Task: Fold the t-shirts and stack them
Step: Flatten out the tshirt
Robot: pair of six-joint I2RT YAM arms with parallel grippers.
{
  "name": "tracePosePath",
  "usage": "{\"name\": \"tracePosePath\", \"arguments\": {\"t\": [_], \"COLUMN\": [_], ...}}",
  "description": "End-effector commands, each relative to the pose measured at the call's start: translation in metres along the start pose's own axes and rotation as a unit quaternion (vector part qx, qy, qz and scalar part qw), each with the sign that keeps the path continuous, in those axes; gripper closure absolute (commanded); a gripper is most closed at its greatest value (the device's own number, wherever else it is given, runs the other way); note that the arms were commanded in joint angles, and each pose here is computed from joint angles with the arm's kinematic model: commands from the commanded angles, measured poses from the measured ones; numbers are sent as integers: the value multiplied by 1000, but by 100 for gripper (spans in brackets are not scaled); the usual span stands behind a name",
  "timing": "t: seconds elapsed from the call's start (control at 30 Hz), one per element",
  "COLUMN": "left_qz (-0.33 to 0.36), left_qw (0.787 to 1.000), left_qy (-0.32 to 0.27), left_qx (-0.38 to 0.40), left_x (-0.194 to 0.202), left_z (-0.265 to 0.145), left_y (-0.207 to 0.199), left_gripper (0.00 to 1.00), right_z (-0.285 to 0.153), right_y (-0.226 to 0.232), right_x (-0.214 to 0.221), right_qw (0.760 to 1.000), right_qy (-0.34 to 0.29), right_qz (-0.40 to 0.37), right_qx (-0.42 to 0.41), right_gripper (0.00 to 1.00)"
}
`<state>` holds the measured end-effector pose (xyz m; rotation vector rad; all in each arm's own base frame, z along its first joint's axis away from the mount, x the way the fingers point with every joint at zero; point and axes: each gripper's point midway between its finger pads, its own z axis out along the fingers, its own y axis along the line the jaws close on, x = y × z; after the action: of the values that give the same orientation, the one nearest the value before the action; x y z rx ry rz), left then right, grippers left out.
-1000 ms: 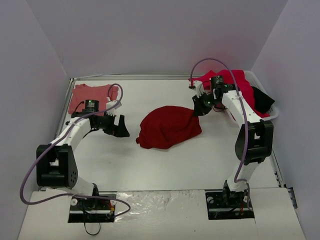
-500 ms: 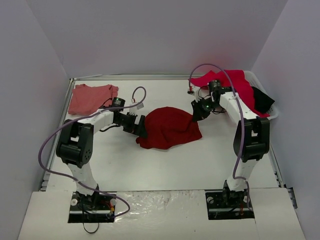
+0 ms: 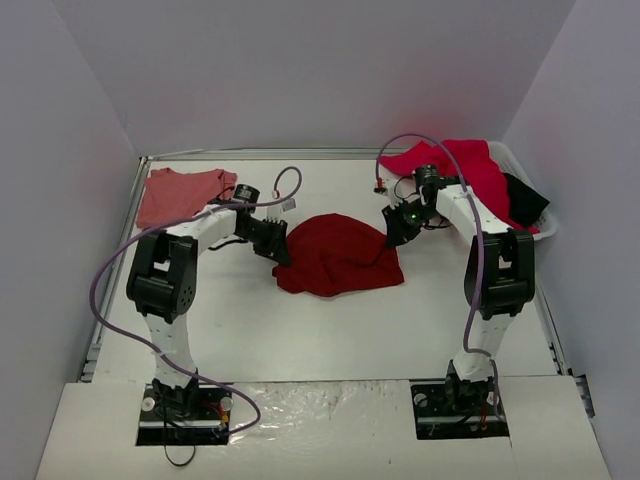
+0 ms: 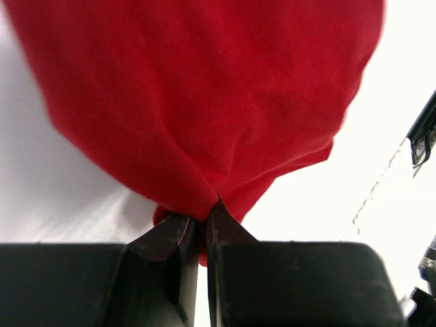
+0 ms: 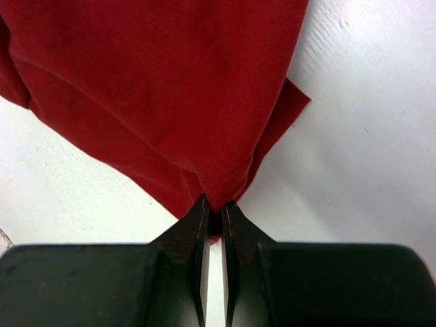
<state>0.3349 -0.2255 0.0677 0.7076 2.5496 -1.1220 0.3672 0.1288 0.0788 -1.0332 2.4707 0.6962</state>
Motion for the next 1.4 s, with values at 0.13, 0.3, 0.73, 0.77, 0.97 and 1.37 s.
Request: {"name": "tracePosePath", "arguments": {"t": [0.13,0.3,0.73,0.77,0.97,1.37], "left_qz": [115,204,423,427,418,292], "left_qw": [976,922,906,903,892,954], "left_qy": [-131,-237,-14,19,143,-65], "left_qx": [-131,-228,19,36,97,21], "left_x": [-113,-165,49,69,133,30], "left_z": [-116,-217,-173,-163,-130,-120], "left_y": [-8,-59,-197,-196,-171,-110], "left_gripper": [98,98,35,28,18,18], "right_z": [-65,-154,-130,-122,-113,-86], "right_y": [-31,-31,29,31,24,-10], "right_x": [-66,-132,-32,-18,-11,-51], "right_qw": [989,961,981,984,985,990], "right_qy": [-46,-144,-99,-85,-67,-64], "right_qz": [-27,-46,-47,-41,-26,-11], "right_qx": [135,231,160,154,155,128], "right_gripper": [100,100,69,54,44,45]}}
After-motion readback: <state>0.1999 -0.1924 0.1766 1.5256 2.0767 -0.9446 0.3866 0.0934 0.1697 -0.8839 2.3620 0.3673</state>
